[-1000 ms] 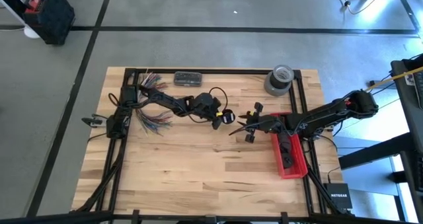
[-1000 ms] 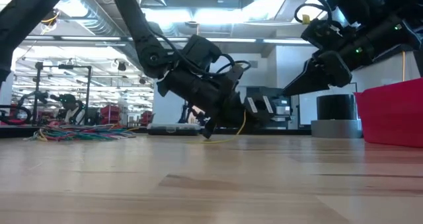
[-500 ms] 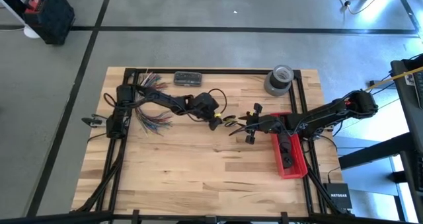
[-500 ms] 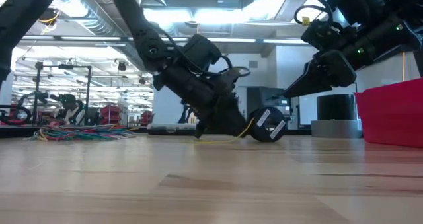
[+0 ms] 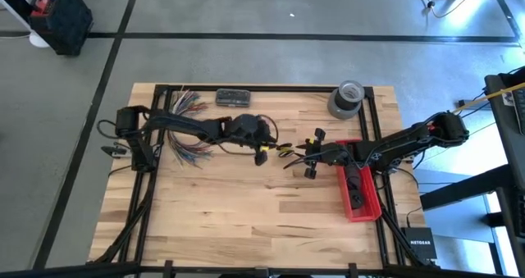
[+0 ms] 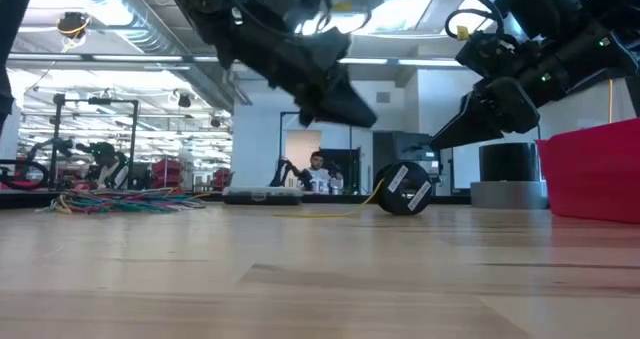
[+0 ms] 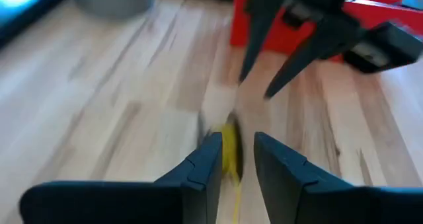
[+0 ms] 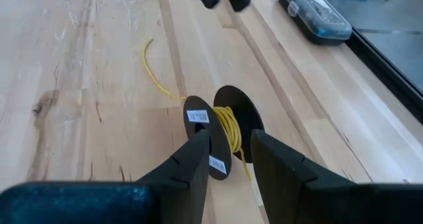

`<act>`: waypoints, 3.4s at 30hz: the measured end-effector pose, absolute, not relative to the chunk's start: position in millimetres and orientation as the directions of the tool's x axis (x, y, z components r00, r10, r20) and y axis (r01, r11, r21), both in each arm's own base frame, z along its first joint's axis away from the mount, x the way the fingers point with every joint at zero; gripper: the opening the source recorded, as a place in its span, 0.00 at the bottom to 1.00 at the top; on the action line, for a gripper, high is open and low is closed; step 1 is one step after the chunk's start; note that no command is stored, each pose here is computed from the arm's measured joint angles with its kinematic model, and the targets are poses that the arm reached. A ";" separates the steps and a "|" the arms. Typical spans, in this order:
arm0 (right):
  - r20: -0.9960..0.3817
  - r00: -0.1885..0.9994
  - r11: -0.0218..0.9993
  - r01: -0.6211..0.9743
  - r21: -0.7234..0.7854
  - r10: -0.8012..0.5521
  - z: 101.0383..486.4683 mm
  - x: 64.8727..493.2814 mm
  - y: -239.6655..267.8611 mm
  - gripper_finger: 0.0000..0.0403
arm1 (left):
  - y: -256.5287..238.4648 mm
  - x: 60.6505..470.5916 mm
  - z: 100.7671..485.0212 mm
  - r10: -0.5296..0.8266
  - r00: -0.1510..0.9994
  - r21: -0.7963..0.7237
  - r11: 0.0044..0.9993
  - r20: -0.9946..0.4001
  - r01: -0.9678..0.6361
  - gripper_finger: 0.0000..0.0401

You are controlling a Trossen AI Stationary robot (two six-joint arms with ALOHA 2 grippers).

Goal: Coil cords
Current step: Coil the yellow wire onto the black spool, then uncoil the yellow wire from the black spool

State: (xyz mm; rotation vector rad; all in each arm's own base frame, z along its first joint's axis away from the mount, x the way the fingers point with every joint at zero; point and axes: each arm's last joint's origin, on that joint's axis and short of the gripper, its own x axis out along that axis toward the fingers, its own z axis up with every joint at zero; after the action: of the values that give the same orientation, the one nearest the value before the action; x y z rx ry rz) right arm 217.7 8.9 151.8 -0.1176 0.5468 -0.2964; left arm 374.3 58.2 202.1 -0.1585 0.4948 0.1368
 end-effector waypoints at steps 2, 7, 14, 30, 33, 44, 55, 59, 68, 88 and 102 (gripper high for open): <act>-0.490 0.815 0.951 0.247 -0.187 -0.308 152.2 217.9 8.9 0.29 | 50.4 380.2 200.8 0.110 0.890 -0.062 0.986 -0.443 -0.152 0.20; -0.485 0.819 0.951 0.248 -0.185 -0.308 152.8 218.3 8.9 0.29 | 47.1 390.0 181.3 0.136 0.880 -0.026 0.986 -0.454 -0.166 0.20; -0.486 0.818 0.951 0.248 -0.185 -0.308 152.7 218.2 8.9 0.29 | 62.0 399.3 166.2 0.198 0.854 -0.009 0.973 -0.480 -0.230 0.20; -0.500 0.809 0.951 0.244 -0.191 -0.308 151.2 217.3 8.9 0.29 | 66.6 403.9 151.4 0.177 0.842 -0.020 0.976 -0.510 -0.218 0.20; -0.500 0.809 0.951 0.244 -0.191 -0.309 151.2 217.3 8.8 0.29 | 67.2 403.8 151.4 0.172 0.843 -0.017 0.978 -0.510 -0.210 0.20; -0.500 0.809 0.951 0.244 -0.191 -0.309 151.2 217.3 8.8 0.29 | 66.1 404.0 151.5 0.127 0.850 0.004 0.989 -0.510 -0.145 0.16; -0.500 0.809 0.951 0.244 -0.191 -0.309 151.2 217.3 8.8 0.29 | 69.8 398.1 153.4 0.200 0.805 0.047 0.976 -0.558 -0.210 0.01; -0.489 0.816 0.951 0.246 -0.189 -0.308 152.4 218.1 8.9 0.29 | 63.1 392.8 188.2 0.315 0.824 0.137 0.949 -0.472 -0.284 0.00; -0.379 0.878 0.956 0.248 -0.157 -0.290 185.6 238.9 11.3 0.33 | 13.7 358.2 281.7 0.546 0.808 0.322 0.823 -0.223 -0.468 0.00; -0.117 0.917 0.910 0.351 -0.223 -0.382 154.9 313.2 15.2 0.44 | -32.5 340.8 265.7 0.712 0.687 0.463 0.663 -0.147 -0.588 0.00; -0.143 0.895 0.890 0.378 -0.254 -0.421 141.3 332.0 15.8 0.26 | -37.7 340.9 266.7 0.684 0.714 0.447 0.690 -0.145 -0.570 0.00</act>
State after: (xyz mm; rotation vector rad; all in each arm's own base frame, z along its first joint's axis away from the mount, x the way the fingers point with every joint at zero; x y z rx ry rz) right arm 332.0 15.8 141.3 -0.2234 0.1975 -0.4180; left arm 340.9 -37.7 266.7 0.3888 0.3136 0.7144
